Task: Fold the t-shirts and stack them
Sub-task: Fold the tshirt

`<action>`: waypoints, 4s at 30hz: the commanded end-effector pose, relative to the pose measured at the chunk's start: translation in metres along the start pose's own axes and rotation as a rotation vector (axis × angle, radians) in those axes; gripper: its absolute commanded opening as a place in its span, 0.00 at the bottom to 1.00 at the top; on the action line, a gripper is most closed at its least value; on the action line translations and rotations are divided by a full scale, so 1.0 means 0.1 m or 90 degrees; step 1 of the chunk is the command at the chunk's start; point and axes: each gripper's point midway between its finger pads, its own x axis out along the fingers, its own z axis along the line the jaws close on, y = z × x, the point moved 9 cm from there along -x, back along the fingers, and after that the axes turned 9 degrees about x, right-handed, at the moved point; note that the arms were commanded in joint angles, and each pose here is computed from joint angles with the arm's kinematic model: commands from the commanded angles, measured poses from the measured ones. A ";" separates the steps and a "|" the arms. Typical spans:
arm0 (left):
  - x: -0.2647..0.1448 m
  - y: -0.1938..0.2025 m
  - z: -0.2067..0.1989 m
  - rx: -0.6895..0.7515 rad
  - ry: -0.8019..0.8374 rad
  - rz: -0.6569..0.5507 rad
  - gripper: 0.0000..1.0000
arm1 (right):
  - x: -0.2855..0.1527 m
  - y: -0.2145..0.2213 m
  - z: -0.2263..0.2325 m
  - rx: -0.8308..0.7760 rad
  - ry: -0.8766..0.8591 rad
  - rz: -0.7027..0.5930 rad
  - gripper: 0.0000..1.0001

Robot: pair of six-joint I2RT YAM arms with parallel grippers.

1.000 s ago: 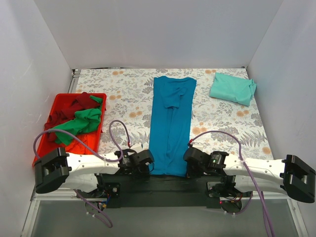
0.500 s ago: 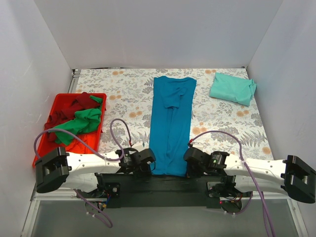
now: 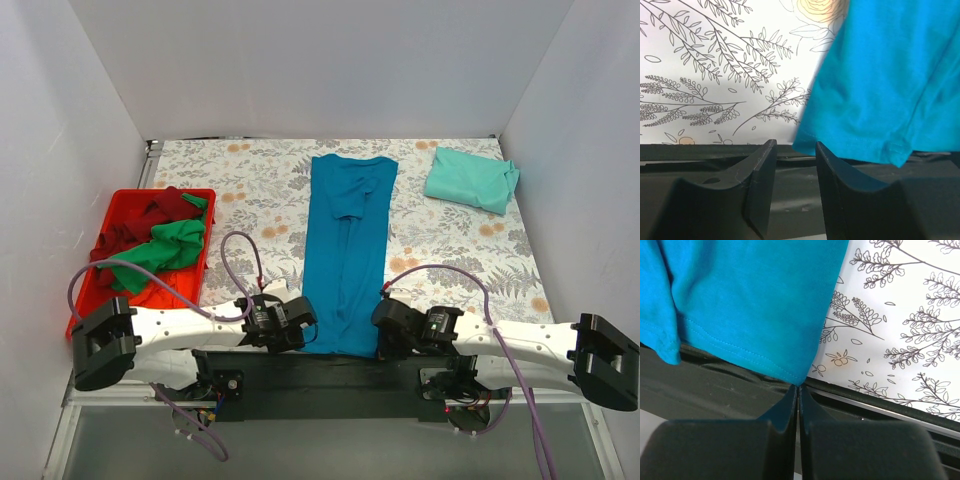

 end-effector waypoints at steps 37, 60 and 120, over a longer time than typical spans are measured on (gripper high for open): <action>-0.17 -0.68 -0.56 -0.083 0.144 -0.149 0.00 | -0.54 -0.66 0.44 -0.026 -0.033 -0.222 0.01; 0.60 -2.42 -0.53 -0.089 0.167 -0.217 0.00 | -0.26 -2.54 0.58 -0.034 0.022 -0.324 0.01; 0.63 -1.90 -0.04 -0.089 0.122 -0.160 0.79 | -0.01 -2.00 -0.01 -0.010 -0.074 -0.149 0.47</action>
